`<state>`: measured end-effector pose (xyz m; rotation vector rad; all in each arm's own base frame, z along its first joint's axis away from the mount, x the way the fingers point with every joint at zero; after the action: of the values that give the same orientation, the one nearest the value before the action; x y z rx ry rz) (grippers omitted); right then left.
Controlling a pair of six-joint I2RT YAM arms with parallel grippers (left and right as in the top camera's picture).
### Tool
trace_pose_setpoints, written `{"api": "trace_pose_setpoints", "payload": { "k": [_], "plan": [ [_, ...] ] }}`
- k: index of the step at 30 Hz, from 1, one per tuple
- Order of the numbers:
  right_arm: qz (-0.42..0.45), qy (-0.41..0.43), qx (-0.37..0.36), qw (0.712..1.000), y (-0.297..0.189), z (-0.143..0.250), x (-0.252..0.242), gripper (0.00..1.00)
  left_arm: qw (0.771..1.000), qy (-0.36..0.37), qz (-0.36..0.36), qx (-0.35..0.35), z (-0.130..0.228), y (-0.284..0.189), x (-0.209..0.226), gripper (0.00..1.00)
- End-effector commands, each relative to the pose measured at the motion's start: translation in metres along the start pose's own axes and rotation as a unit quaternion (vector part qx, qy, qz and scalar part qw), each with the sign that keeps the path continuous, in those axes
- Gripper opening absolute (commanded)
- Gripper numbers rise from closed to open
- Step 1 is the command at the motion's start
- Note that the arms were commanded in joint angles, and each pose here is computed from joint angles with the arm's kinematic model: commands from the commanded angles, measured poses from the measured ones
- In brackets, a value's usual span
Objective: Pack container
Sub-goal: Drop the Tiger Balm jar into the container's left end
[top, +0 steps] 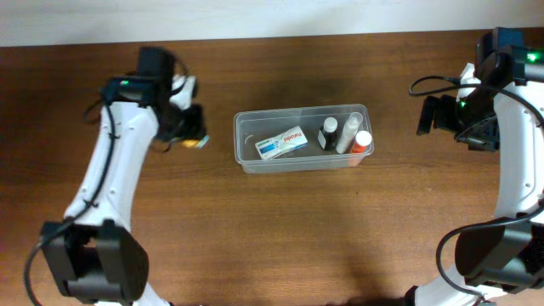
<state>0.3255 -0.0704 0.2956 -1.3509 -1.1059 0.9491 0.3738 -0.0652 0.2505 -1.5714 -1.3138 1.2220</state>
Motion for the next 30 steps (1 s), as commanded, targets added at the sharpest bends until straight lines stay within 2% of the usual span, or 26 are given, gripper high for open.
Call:
{"api": "trace_pose_setpoints", "payload": {
  "k": [1,5,10,24,25,27,30],
  "plan": [
    [-0.005,-0.003,0.000,1.000,0.000,0.001,0.002,0.98,0.996,0.062,0.042,-0.047,-0.004,-0.019,-0.049,0.33],
    [-0.005,-0.003,0.000,1.000,0.000,0.001,0.002,0.98,0.992,0.111,0.008,-0.066,0.001,-0.010,-0.082,0.33],
    [-0.005,-0.003,0.000,1.000,0.000,0.001,0.002,0.98,0.988,0.147,-0.026,-0.039,0.013,0.014,-0.106,0.33],
    [-0.005,-0.003,0.001,1.000,0.000,0.001,0.002,0.98,0.983,0.148,-0.066,0.089,0.026,0.113,-0.097,0.33],
    [-0.005,-0.003,0.001,1.000,0.000,0.001,0.002,0.98,0.982,0.148,-0.067,0.094,0.027,0.118,-0.097,0.35],
    [-0.005,-0.003,0.001,1.000,0.000,0.001,0.002,0.98,0.981,0.148,-0.069,0.100,0.028,0.123,-0.096,0.48],
    [-0.005,-0.003,0.001,1.000,0.000,0.001,0.002,0.98,0.981,0.148,-0.070,0.101,0.028,0.124,-0.096,0.52]
  ]
}}
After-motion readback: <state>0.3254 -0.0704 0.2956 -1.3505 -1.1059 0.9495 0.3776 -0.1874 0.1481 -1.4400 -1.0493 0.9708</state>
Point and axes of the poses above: each gripper's point midway between its finger pads, its own y axis out along the fingers, its own x axis along the line the jaws close on, z = x × y, the point moved 9 cm from there along -y, back along the fingers, and after that the axes turned 6 degrees about -y, right-handed, at the moved point
